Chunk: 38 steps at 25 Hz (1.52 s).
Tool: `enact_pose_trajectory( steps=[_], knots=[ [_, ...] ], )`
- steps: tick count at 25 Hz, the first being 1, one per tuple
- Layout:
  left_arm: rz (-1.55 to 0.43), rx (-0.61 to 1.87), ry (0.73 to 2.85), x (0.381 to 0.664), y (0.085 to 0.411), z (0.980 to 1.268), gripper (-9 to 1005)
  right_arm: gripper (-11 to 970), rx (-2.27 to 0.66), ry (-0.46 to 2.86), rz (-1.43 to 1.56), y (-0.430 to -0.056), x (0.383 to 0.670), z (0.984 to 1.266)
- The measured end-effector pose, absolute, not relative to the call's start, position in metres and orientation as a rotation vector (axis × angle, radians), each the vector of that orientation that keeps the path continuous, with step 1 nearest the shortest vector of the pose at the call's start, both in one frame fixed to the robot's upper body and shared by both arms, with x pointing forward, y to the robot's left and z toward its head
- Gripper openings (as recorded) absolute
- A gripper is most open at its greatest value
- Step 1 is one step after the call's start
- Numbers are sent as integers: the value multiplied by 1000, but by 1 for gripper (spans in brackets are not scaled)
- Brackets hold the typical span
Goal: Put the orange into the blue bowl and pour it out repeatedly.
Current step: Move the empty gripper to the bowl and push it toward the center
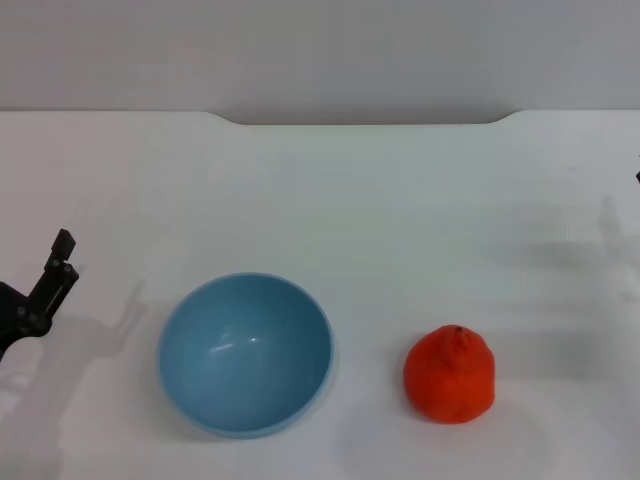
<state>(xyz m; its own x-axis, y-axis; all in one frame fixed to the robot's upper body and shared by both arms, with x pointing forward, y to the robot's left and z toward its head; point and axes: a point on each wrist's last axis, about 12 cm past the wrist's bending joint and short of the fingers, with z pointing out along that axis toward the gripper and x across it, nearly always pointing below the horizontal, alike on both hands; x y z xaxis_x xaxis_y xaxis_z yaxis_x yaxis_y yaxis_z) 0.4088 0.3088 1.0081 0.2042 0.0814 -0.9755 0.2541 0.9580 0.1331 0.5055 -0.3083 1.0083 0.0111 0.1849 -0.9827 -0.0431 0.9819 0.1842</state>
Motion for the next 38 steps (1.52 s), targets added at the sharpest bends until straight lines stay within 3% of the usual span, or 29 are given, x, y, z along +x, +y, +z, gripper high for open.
enact_pose_trajectory(
  steps=[14, 20, 24, 30, 34, 38],
  knots=[
    [-142, 273, 1387, 418, 307, 1007, 779, 575, 108, 1551, 178, -308, 508, 1009],
    [-356, 72, 1382, 450, 317, 1020, 770, 576, 109, 1550, 182, -308, 508, 1009],
    [-590, 77, 1454, 494, 324, 1038, 770, 575, 112, 1551, 188, -307, 509, 1009],
    [-831, 322, 1695, 561, 307, 1081, 770, 574, 110, 1552, 192, -306, 509, 1009],
    [-787, 564, 1761, 585, 283, 1121, 771, 576, 106, 1552, 190, -306, 508, 1009],
    [-622, 701, 1920, 595, 267, 1161, 771, 576, 114, 1556, 183, -307, 506, 1008]
  ],
)
